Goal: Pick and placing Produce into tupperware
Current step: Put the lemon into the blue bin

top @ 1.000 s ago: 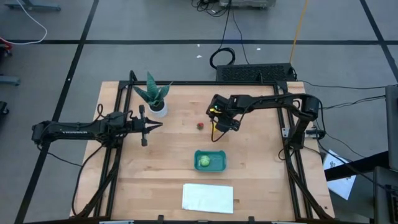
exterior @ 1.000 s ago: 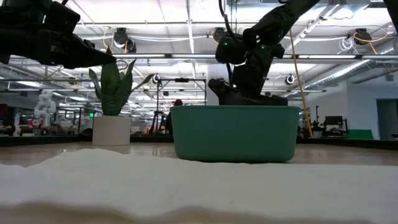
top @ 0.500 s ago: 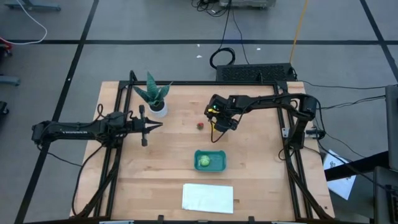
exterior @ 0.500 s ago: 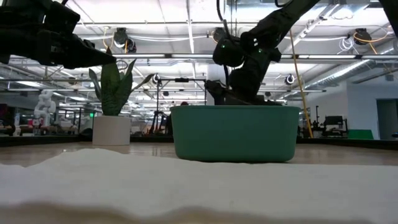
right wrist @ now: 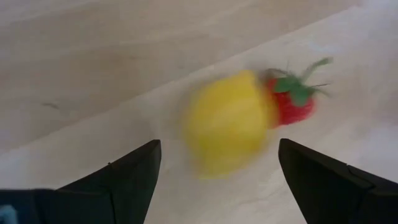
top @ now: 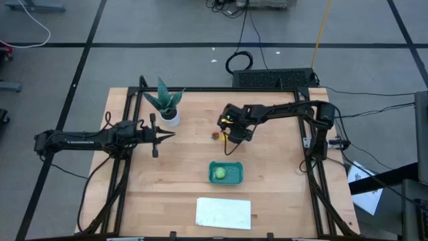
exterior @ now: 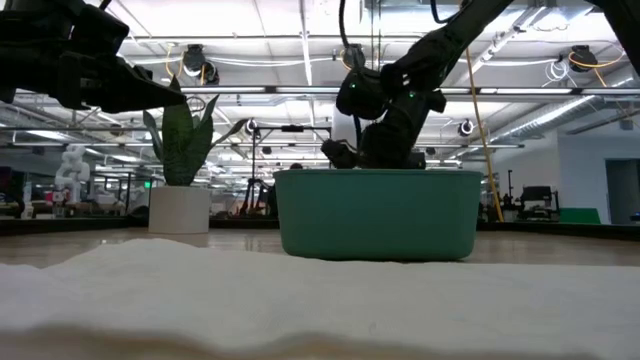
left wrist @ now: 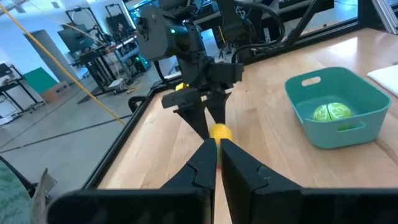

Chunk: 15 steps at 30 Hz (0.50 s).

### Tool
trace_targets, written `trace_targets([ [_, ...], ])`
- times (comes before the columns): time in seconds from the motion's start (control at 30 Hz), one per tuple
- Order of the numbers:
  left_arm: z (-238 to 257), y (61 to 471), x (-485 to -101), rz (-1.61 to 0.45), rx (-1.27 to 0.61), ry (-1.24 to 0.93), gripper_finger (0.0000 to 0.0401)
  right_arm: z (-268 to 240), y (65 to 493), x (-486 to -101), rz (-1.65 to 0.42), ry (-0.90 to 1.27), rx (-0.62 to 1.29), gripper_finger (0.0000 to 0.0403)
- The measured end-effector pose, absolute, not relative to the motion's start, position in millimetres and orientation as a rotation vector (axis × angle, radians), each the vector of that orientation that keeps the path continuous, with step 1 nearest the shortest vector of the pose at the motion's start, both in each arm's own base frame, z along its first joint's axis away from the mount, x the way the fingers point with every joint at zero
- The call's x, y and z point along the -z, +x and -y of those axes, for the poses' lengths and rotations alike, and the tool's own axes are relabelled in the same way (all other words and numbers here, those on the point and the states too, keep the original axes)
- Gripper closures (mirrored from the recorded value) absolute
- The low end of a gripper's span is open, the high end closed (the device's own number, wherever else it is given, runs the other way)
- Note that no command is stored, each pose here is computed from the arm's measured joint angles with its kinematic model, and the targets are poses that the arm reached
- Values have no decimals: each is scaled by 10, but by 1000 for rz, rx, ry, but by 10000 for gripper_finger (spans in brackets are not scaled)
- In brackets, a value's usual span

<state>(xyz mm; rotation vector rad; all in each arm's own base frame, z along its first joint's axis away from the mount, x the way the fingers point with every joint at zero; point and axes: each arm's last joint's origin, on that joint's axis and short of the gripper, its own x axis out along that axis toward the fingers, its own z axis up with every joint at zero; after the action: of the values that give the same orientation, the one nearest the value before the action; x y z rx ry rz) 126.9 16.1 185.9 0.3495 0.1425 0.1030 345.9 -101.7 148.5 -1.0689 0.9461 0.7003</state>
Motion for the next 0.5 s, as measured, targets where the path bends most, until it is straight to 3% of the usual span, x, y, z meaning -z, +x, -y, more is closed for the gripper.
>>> trace_targets([
  [0.5,-160,1269,-1858,-144,-100,355,375,944,3480,-1466,-994,-911,-614,90],
])
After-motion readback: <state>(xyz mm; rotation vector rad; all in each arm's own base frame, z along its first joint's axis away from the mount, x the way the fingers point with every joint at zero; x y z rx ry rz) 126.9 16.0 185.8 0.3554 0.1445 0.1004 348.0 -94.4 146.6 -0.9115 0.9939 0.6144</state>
